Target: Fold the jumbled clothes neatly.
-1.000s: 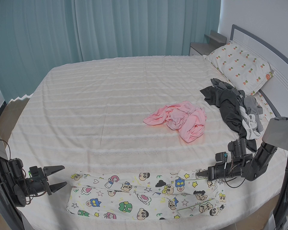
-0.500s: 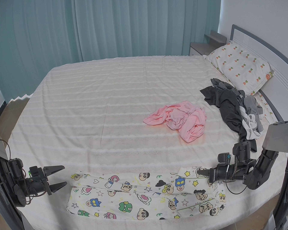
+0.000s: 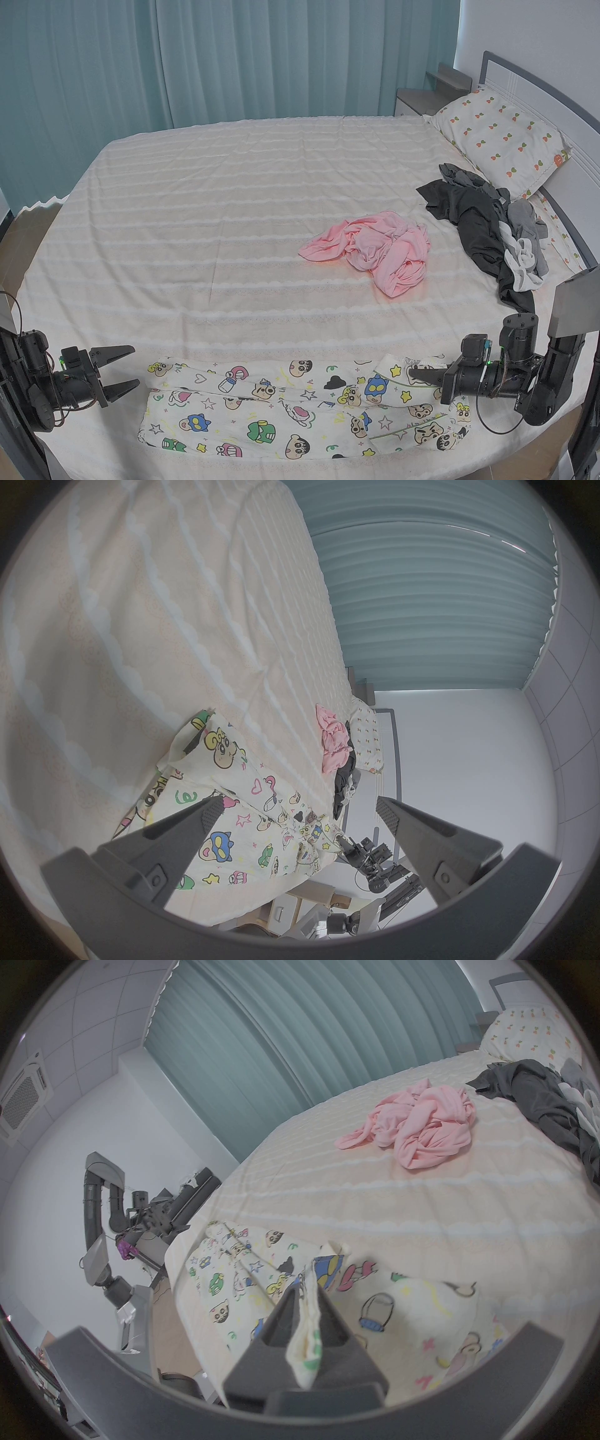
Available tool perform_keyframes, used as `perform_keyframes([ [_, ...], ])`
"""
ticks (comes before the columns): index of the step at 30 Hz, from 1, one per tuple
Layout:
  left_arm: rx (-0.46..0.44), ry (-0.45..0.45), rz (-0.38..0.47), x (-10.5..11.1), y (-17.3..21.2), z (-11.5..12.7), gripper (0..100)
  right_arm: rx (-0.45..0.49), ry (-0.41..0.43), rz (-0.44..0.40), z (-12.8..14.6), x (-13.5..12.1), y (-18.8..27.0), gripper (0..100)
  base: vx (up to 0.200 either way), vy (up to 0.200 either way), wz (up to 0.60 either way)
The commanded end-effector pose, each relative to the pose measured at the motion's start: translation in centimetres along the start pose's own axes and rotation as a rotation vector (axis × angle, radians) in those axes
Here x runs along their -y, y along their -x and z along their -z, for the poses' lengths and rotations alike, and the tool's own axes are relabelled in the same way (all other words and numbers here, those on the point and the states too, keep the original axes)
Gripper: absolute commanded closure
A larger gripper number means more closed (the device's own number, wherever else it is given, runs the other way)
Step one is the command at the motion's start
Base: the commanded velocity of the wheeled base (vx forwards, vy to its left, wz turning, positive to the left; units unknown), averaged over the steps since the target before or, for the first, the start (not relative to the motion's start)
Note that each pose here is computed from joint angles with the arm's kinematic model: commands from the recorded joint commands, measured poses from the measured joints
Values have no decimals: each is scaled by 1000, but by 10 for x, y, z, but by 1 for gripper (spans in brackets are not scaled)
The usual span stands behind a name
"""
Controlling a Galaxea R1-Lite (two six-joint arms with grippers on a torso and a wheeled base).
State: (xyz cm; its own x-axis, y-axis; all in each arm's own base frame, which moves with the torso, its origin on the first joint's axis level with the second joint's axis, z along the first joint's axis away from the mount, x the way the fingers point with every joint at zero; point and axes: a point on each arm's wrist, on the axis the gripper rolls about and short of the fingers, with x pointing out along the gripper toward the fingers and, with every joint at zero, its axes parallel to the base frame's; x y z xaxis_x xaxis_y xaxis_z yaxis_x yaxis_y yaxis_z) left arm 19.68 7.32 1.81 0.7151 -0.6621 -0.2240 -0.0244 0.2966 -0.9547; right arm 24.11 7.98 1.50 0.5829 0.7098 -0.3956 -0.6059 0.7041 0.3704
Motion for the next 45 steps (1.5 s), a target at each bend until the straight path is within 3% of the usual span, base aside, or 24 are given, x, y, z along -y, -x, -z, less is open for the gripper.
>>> perform_keyframes([
  [1, -2, 12, -5, 0, 1, 3, 0, -30, -2, -40, 10, -12, 10, 100, 0, 0, 0],
  [13, -3, 12, -4, 0, 1, 3, 0, -38, 14, -58, 14, -11, 8, 100, 0, 0, 0],
  [22, -2, 12, -5, 0, 1, 3, 0, 8, -9, 52, 7, 20, -9, 100, 0, 0, 0],
  [34, -2, 12, -5, 0, 1, 3, 0, -24, -69, 158, 8, 52, -26, 100, 0, 0, 0],
  [35, -3, 12, -4, 0, 1, 3, 0, -30, -73, 165, 7, 54, -28, 0, 0, 0, 0],
  [40, -2, 10, -5, 0, 1, 3, 0, -48, -88, 174, 5, 56, -30, 0, 0, 0, 0],
  [45, -3, 12, -4, 0, 1, 3, 0, -6, -78, 234, -3, 62, -26, 0, 0, 0, 0],
])
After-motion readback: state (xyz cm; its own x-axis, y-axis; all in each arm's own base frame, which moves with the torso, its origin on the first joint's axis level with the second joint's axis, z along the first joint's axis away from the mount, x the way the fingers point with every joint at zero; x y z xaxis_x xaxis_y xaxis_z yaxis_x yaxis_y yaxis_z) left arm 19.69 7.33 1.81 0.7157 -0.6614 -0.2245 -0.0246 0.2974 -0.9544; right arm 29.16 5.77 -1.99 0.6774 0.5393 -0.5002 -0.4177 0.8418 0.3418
